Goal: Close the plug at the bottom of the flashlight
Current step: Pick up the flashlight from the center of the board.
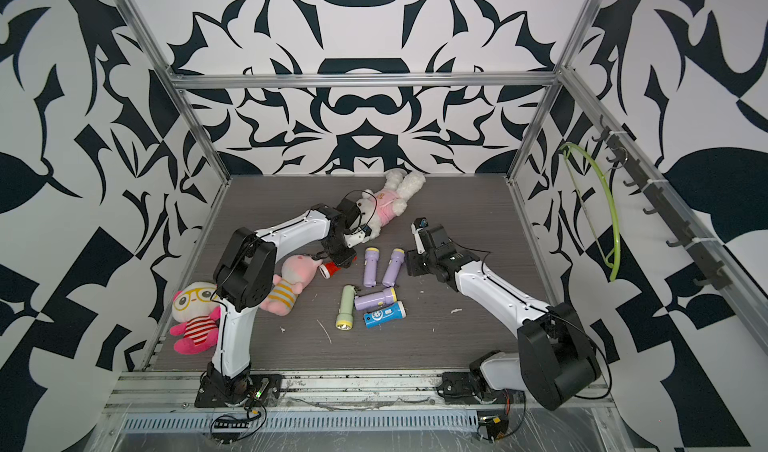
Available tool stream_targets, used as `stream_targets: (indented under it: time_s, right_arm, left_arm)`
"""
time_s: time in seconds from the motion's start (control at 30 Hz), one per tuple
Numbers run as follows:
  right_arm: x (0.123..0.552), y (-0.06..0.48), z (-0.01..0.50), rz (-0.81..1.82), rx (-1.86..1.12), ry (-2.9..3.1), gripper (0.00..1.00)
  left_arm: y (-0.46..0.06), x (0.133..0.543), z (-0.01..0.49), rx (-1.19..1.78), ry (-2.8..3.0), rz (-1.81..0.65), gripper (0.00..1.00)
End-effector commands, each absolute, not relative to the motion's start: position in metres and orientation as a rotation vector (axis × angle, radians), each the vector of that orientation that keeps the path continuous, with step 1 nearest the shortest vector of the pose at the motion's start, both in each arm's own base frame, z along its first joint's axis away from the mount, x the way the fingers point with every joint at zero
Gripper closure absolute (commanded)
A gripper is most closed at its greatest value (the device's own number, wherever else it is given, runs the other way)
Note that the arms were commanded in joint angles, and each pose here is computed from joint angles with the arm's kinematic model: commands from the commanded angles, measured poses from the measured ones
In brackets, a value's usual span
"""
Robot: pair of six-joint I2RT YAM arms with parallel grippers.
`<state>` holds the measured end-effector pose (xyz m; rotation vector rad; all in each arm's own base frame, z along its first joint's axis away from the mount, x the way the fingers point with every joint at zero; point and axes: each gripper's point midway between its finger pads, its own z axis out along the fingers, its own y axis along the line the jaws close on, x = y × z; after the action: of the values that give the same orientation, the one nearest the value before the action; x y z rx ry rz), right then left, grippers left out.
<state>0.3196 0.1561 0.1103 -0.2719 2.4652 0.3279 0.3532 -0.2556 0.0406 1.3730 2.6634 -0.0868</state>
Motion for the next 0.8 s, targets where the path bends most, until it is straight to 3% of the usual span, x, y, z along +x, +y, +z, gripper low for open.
stream_targets:
  time_s: [0.0, 0.47, 0.77]
  right_arm:
    - [0.323, 0.155, 0.129, 0.34, -0.245, 2.416, 0.37]
    - [0.312, 0.153, 0.153, 0.383, -0.199, 2.408, 0.39]
    - [0.304, 0.154, 0.171, 0.422, -0.192, 2.385, 0.39]
  left_arm:
    - [-0.27, 0.367, 0.104, 1.274, 2.503, -0.145, 0.85]
    - [-0.301, 0.349, 0.248, 1.034, 2.057, -0.434, 0.87]
    - [-0.294, 0.319, 0.314, 0.853, 1.828, -0.623, 1.0]
